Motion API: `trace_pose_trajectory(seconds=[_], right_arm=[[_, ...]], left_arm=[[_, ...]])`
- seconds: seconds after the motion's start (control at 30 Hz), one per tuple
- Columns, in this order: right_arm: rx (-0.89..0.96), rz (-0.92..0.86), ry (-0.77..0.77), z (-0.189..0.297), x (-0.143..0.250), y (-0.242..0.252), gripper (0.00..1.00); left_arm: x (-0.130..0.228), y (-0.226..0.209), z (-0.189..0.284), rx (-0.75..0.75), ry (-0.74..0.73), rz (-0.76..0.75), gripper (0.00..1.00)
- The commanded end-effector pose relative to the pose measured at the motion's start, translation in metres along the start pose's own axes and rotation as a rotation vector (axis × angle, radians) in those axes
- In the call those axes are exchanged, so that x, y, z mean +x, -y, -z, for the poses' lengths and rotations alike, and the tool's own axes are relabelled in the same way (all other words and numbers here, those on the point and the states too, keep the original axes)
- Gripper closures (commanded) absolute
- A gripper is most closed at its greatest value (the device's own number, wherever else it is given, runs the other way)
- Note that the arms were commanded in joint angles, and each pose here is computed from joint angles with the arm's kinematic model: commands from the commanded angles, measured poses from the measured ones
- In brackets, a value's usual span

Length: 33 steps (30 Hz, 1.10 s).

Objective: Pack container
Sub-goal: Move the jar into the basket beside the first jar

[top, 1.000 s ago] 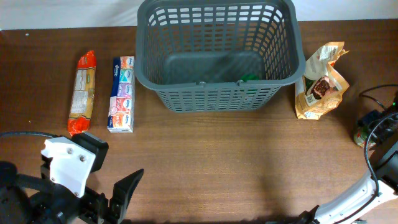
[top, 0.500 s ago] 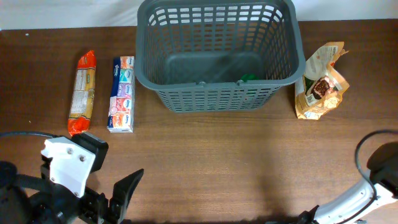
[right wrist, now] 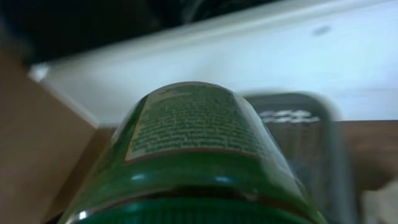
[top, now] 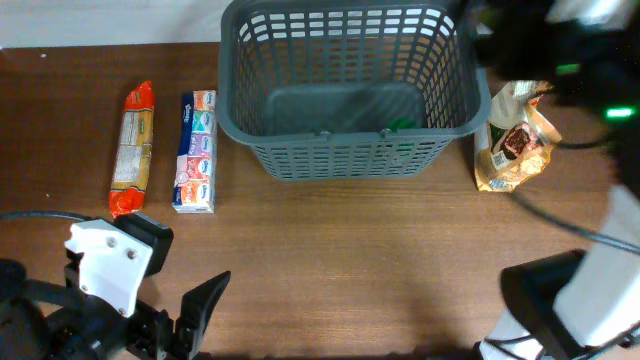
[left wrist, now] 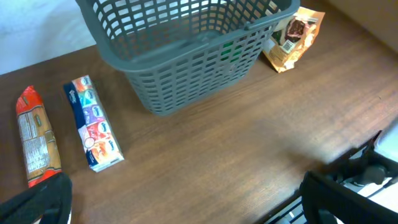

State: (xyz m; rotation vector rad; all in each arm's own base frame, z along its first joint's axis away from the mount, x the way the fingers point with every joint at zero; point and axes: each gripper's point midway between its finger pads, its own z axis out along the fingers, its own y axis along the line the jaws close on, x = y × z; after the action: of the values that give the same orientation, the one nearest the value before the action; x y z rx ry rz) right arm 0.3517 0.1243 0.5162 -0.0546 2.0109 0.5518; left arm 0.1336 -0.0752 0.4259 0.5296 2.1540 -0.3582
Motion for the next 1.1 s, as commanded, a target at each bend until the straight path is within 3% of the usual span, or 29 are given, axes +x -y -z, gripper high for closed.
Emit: trace_pose_trajectory(seconds=[0.0, 0.17, 0.43, 0.83, 1.07], right_arm=[[0.158, 0.068, -0.101, -0.058, 0.03, 0.003, 0.96], [0.209, 0.115, -0.272, -0.123, 0.077, 0.007, 0.96], [0.346, 0.102, -0.45, -0.204, 0.134, 0.065, 0.96], [0.342, -0.052, -0.66, -0.247, 0.192, 0.122, 0.96], [0.376, -0.058, -0.789, -0.259, 0.234, 0.132, 0.96]], left_arm=[[0.0, -0.001, -0.001, -0.002, -0.003, 0.012, 0.01], [0.0, -0.001, -0.001, -0.002, -0.003, 0.012, 0.01], [0.0, -0.001, -0.001, -0.002, -0.003, 0.012, 0.01], [0.0, -0.001, -0.001, -0.002, -0.003, 0.012, 0.01], [0.0, -0.001, -0.001, -0.002, -0.003, 0.012, 0.01]])
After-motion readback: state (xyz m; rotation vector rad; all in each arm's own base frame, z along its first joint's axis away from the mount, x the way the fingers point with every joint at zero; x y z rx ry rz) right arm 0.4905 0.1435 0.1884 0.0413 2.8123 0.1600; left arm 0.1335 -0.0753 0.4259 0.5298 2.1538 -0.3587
